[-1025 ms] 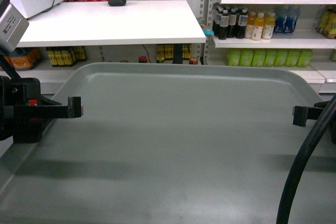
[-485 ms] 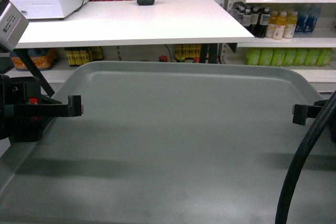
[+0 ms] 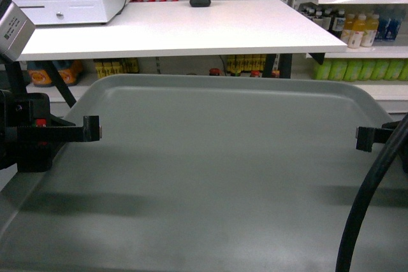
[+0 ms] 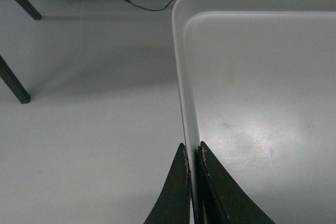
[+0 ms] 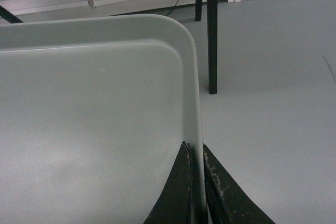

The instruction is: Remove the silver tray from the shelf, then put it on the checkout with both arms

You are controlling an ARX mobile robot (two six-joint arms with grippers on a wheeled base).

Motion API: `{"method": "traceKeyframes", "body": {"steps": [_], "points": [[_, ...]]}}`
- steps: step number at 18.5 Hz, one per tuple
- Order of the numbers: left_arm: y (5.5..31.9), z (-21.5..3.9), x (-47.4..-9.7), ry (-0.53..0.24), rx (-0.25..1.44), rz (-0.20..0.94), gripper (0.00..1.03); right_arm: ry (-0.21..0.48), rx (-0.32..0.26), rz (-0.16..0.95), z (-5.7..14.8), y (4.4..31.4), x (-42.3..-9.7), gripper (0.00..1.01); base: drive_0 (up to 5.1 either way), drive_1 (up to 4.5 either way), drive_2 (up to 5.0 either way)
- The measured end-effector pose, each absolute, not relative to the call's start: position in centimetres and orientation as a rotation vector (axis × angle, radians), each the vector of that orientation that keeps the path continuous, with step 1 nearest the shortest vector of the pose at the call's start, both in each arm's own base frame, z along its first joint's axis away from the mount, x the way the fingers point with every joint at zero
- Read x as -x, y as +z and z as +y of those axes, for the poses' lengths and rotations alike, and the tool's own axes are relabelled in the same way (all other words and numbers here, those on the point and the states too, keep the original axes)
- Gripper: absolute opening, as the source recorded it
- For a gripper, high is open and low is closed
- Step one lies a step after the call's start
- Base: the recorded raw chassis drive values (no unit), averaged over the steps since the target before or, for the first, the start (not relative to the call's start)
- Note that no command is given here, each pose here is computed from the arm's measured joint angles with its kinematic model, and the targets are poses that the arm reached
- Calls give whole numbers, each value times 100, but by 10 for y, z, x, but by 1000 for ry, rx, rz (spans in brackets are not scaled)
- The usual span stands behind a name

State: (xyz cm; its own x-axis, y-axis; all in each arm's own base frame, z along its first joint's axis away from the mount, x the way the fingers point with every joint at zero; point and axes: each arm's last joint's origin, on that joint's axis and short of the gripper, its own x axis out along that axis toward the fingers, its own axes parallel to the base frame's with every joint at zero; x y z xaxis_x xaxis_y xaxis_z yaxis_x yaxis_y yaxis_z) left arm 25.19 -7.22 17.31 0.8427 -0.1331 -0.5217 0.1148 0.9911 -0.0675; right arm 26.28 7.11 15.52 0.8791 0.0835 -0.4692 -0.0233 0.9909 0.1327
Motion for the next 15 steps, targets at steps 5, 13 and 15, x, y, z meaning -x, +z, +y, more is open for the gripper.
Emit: {"method": "traceKeyframes", "body": {"steps": [5, 13, 15], "points": [[173, -72, -252, -131, 34, 553, 3, 56, -125, 491, 71, 155, -263, 3, -508, 237, 237], [173, -71, -252, -126, 35, 557, 3, 60, -124, 491, 73, 155, -263, 3, -508, 237, 237], [173, -71, -252, -127, 35, 554, 3, 59, -124, 493, 72, 155, -263, 3, -508, 237, 237]]}}
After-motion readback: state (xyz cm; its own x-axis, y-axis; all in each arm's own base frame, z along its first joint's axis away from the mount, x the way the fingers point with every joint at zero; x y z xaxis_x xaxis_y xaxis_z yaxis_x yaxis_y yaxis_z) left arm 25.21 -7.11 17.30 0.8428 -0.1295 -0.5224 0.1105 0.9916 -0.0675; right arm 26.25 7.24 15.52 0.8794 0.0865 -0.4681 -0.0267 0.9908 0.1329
